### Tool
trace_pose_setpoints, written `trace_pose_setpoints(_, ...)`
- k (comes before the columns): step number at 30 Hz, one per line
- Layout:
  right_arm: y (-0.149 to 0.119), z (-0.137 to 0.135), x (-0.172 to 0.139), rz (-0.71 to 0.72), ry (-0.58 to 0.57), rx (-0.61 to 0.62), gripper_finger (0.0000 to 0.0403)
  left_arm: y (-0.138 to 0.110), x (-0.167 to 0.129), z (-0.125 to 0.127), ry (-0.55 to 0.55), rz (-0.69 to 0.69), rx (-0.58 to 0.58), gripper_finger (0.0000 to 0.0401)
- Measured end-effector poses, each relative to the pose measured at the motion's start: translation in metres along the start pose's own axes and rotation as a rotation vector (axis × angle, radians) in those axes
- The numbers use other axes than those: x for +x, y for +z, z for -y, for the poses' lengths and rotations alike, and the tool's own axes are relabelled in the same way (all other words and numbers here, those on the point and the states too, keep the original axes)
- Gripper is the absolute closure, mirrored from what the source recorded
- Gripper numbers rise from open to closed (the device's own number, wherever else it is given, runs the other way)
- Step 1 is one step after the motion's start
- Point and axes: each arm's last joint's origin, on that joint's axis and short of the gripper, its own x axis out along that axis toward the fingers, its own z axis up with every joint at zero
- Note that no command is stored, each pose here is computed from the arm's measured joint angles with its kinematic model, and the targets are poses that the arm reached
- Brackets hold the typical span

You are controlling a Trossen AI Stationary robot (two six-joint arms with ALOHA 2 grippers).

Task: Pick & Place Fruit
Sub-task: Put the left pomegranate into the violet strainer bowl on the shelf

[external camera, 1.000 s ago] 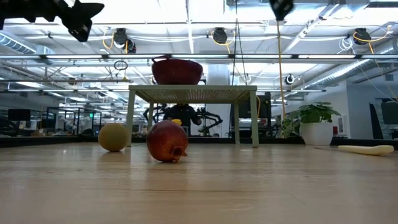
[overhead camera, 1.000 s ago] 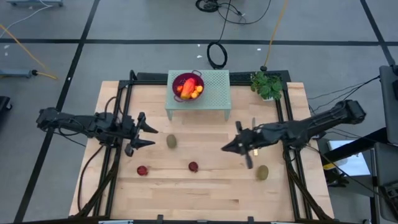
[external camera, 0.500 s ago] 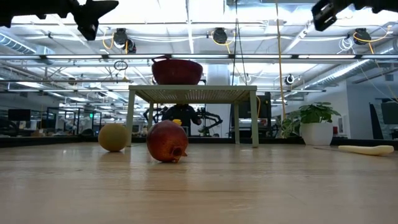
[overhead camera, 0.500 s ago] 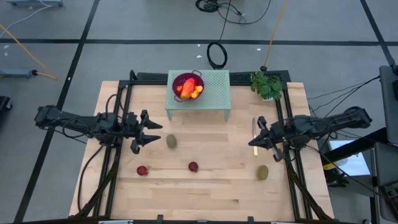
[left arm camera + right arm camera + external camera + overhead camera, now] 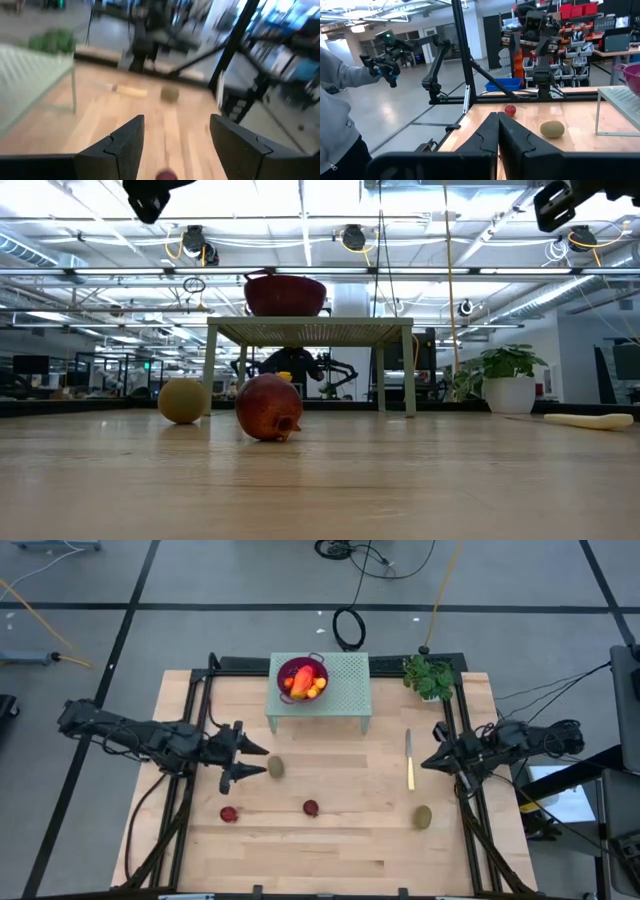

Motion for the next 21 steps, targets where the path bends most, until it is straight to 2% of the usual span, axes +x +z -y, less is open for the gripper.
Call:
trace_pose_setpoints(5,0.001,-0.001,-0.009,0.028,0.004,-0.020,0.0403,0.016,0.013,0.017,0.036,-0.206,-0.094,0.0174)
trace_pose_setpoints(11,0.000,-0.001,-0.014,0.025,0.005,-0.055,0.0403,0.022,0.026,0.040,0.090,-0.421,-0.232,0.0174)
trace_pose_setpoints(16,-0.003,-0.001,-0.016,0.000,0.009,-0.054,0.0403,0.017,0.033,0.057,0.165,-0.611,-0.405,0.0174)
trace_pose_setpoints(21,-0.003,-0.003,-0.019,0.005,0.085,-0.053,0.0403,0.003,0.037,0.070,0.269,-0.777,-0.609,0.0174)
